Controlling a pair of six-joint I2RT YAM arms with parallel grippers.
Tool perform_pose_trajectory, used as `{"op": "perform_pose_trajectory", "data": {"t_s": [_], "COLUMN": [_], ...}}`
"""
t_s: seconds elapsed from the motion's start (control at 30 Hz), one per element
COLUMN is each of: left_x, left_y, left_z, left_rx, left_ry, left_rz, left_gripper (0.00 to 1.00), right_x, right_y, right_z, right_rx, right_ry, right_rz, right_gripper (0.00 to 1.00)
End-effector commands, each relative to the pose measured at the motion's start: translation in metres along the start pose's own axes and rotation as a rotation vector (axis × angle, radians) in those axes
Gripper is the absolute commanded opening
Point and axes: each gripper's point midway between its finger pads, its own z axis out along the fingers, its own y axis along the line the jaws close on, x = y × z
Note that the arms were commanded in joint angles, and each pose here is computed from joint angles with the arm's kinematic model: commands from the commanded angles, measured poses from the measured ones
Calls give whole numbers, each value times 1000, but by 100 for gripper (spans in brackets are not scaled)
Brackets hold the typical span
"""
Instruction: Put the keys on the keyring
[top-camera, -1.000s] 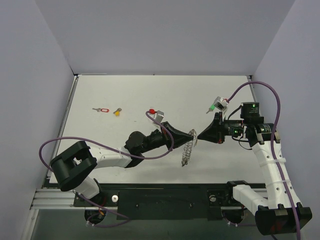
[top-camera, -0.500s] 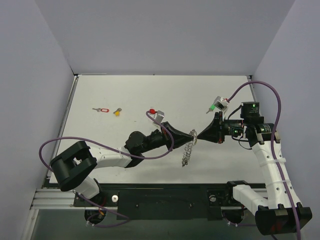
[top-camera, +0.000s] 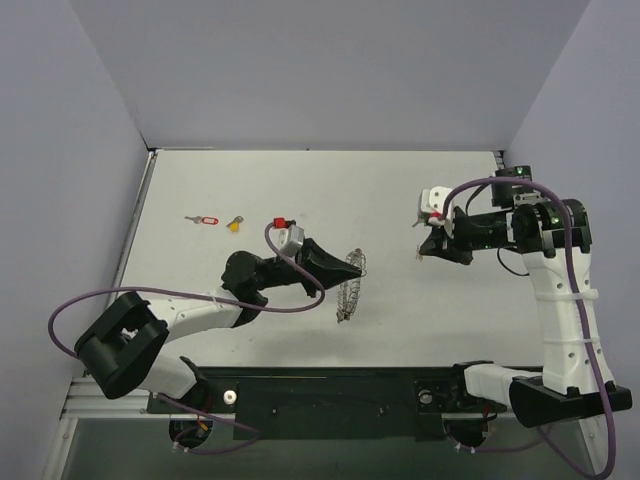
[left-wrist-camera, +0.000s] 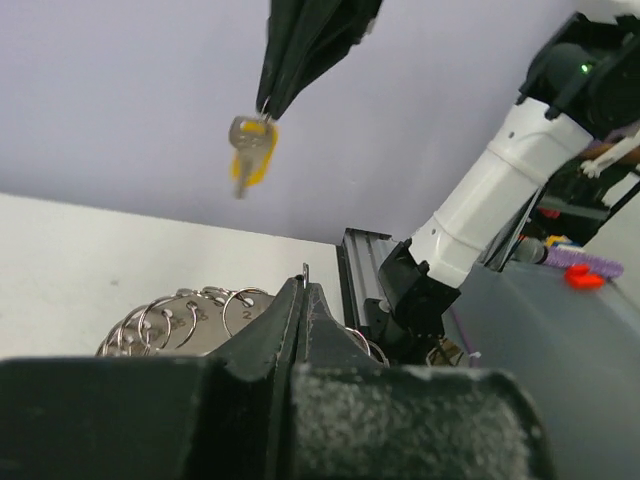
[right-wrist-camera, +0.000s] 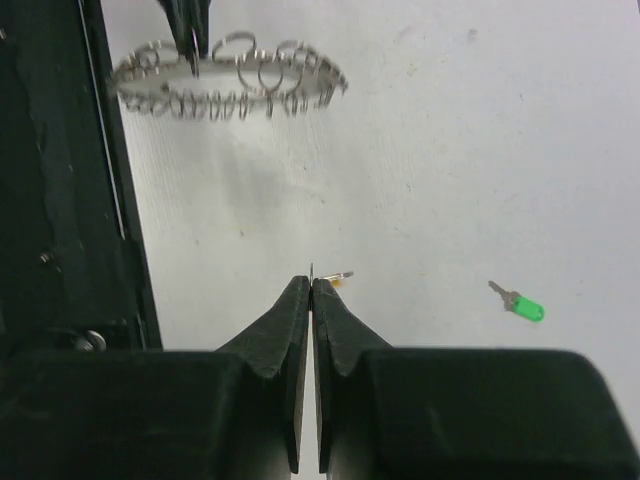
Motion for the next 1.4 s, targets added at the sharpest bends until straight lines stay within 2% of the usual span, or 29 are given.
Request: {"op": "perform_pose_trajectory", "data": {"t_s": [0.0, 0.17, 0.3, 0.47, 0.6, 0.83, 1.1, 1.37], "left_x": [-71, -74, -73, -71, -68, -57, -32, -22], "left_y": [-59, -61, -58, -45, -41, -41, -35, -28], "left_z": [-5, -11, -19, -25, -28, -29, -35, -35], "left_rx": [240, 227, 181, 103, 88, 109, 88, 75], "left_ry": [-239, -263, -252, -190, -182, -191, -141, -122], "left_rz": [489, 632, 745, 852, 847, 803, 755, 768], "left_gripper": [0, 0, 0, 0, 0, 0, 0, 0], "right_x": [47, 34, 14, 3, 1, -15, -11, -8], "right_y": [68, 73, 60, 65, 57, 35, 50, 57], "right_z": [-13, 2, 25, 61, 87, 106, 111, 114], "right_rx": [-253, -253, -127, -42, 33, 191, 169, 165], "right_ry": [211, 146, 101, 36, 3, -78, -130, -182], "right_rz": [-95, -250, -443, -487, -482, -420, -431, -393], "right_gripper": [0, 0, 0, 0, 0, 0, 0, 0]}}
